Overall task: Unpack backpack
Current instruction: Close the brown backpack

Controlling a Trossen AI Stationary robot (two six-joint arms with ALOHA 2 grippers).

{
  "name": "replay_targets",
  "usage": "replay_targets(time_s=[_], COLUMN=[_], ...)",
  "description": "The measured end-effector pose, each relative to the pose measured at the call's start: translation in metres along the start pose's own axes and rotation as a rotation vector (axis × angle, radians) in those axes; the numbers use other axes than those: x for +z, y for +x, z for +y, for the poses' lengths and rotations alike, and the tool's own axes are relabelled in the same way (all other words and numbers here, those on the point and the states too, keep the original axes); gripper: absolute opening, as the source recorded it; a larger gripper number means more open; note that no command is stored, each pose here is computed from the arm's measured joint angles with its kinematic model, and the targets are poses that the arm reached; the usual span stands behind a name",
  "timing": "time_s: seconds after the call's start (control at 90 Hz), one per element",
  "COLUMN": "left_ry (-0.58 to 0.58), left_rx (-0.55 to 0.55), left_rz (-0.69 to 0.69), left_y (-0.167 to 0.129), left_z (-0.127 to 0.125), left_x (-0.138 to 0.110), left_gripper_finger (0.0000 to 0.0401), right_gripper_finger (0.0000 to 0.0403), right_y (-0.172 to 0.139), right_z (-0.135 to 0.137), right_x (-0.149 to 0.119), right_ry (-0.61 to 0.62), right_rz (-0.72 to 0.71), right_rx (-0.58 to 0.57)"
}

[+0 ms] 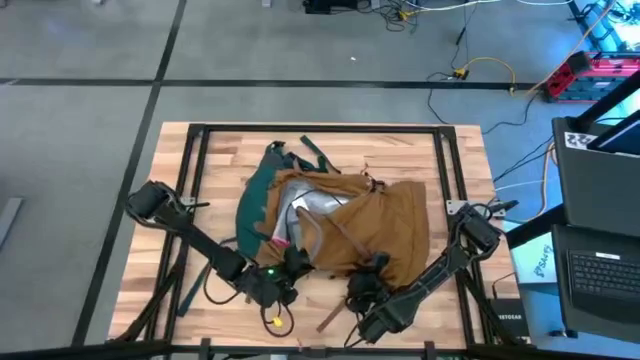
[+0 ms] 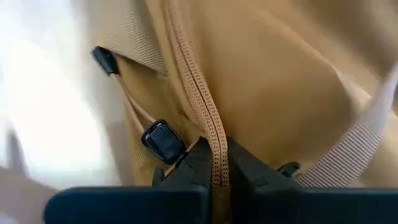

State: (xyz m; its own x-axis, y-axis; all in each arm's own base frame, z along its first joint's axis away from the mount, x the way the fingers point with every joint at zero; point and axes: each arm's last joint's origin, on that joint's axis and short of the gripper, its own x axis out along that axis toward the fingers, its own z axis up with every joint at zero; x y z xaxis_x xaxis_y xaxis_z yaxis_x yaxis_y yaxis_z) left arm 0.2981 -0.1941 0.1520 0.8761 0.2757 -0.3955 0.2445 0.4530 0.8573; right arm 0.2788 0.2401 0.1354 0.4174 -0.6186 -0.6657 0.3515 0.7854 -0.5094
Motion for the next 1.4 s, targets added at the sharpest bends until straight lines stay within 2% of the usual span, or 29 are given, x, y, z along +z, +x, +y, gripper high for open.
replay_targets(time_s=[0.178,0.378,0.522,0.7,0.822,0.9,0.978,1.111,1.2,1.4], left_ry=[-0.038,-0.031,-0.043,-0.139,-0.216,-0.297,-0.308,-0.177,-0.092,-0.004], left_rx=[-0.021,-0.022,0.029,0.052,-0.006,-0.083,-0.164,-0.233,-0.233,-0.213], left_rz=[0.08,0.161,0.219,0.187,0.135,0.075,0.018,-0.06,-0.068,-0.091], left_y=[-0.02,-0.048,-0.071,-0.088,-0.083,-0.073,-0.061,-0.036,-0.02,0.006], left_z=[0.001,0.004,0.011,0.018,0.018,0.023,0.025,0.02,0.015,0.008], left_x=[-0.005,-0.014,-0.023,-0.025,-0.019,-0.013,-0.009,-0.007,-0.009,-0.013], left_gripper_finger=[0.0001,0.0001,0.0001,0.0001,0.0001,0.0,0.0001,0.002,0.0044,0.0111], right_gripper_finger=[0.0003,0.0003,0.0003,0.0002,0.0003,0.0004,0.0004,0.0005,0.0005,0.0006], right_y=[-0.004,-0.007,-0.013,-0.017,-0.016,-0.016,-0.015,-0.014,-0.014,-0.014], right_z=[-0.003,-0.01,-0.017,-0.017,-0.013,-0.011,-0.011,-0.01,-0.01,-0.008], right_x=[-0.006,-0.016,-0.024,-0.029,-0.027,-0.026,-0.025,-0.024,-0.024,-0.023], right_ry=[0.028,0.041,0.073,0.078,0.099,0.11,0.117,0.121,0.121,0.123], right_rz=[0.029,0.133,0.195,0.18,0.162,0.142,0.14,0.137,0.135,0.128], right_rx=[-0.026,-0.07,-0.131,-0.144,-0.11,-0.099,-0.096,-0.092,-0.09,-0.076])
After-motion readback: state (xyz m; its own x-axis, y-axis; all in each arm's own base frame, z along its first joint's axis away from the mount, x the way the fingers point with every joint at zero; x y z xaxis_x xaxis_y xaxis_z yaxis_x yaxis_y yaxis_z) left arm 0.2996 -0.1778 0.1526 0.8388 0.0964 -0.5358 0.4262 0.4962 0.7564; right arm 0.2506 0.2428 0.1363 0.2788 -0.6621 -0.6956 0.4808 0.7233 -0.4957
